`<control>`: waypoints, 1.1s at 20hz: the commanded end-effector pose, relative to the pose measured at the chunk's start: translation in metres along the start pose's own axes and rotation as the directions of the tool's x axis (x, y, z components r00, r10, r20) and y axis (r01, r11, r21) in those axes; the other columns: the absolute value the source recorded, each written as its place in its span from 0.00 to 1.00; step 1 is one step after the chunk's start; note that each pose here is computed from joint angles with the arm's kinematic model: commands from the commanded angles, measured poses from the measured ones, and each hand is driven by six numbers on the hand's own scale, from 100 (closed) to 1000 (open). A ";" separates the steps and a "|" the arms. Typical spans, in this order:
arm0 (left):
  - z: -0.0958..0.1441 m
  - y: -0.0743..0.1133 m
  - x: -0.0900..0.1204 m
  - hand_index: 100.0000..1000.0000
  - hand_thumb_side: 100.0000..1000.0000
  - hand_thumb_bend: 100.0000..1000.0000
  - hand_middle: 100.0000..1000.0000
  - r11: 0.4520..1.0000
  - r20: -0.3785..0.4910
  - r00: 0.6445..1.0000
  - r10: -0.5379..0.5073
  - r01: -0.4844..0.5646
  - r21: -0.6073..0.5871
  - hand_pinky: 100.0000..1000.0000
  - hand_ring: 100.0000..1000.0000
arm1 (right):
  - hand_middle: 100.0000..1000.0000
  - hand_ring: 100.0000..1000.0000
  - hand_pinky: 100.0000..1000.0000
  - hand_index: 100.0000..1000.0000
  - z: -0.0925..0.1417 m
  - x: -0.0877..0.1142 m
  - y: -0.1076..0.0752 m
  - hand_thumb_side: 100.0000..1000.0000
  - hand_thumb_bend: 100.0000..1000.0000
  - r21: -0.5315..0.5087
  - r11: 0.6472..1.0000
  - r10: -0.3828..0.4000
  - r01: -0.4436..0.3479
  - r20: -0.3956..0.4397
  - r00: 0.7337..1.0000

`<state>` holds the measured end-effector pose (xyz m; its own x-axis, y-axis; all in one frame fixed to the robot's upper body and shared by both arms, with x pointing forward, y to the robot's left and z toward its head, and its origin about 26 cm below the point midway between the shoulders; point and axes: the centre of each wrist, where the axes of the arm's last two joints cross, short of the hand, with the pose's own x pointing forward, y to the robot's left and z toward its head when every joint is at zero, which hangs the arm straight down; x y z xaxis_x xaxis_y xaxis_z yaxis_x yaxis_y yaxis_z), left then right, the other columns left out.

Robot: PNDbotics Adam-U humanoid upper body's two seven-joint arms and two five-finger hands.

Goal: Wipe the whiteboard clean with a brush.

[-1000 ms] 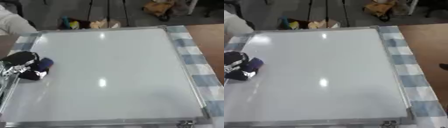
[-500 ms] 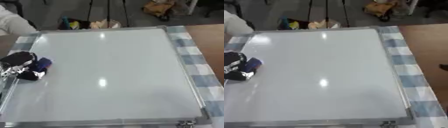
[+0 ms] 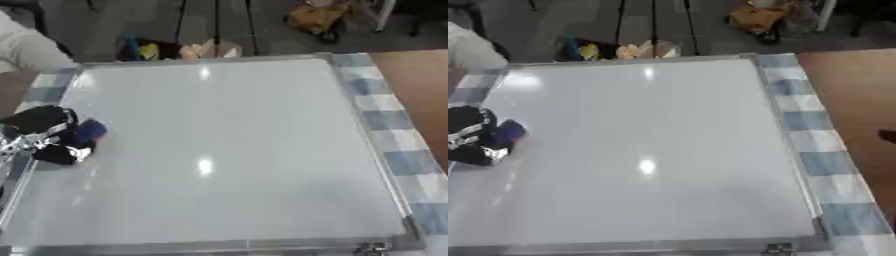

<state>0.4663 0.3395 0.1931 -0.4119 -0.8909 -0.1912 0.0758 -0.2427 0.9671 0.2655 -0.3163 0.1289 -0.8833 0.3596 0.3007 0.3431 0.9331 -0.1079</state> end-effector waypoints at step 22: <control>-0.025 0.018 0.064 0.42 0.59 0.00 0.26 0.991 0.242 0.961 -0.133 0.135 0.011 0.26 0.44 | 0.58 0.84 0.68 0.79 -0.009 0.003 -0.002 0.79 0.00 0.002 1.000 -0.008 0.007 0.034 0.999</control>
<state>0.4645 0.2766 0.1967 -0.6043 -0.7546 -0.2555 0.0135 -0.3304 0.9438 0.2663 -0.3159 0.1302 -0.8861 0.3559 0.2968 0.3406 0.9345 -0.1037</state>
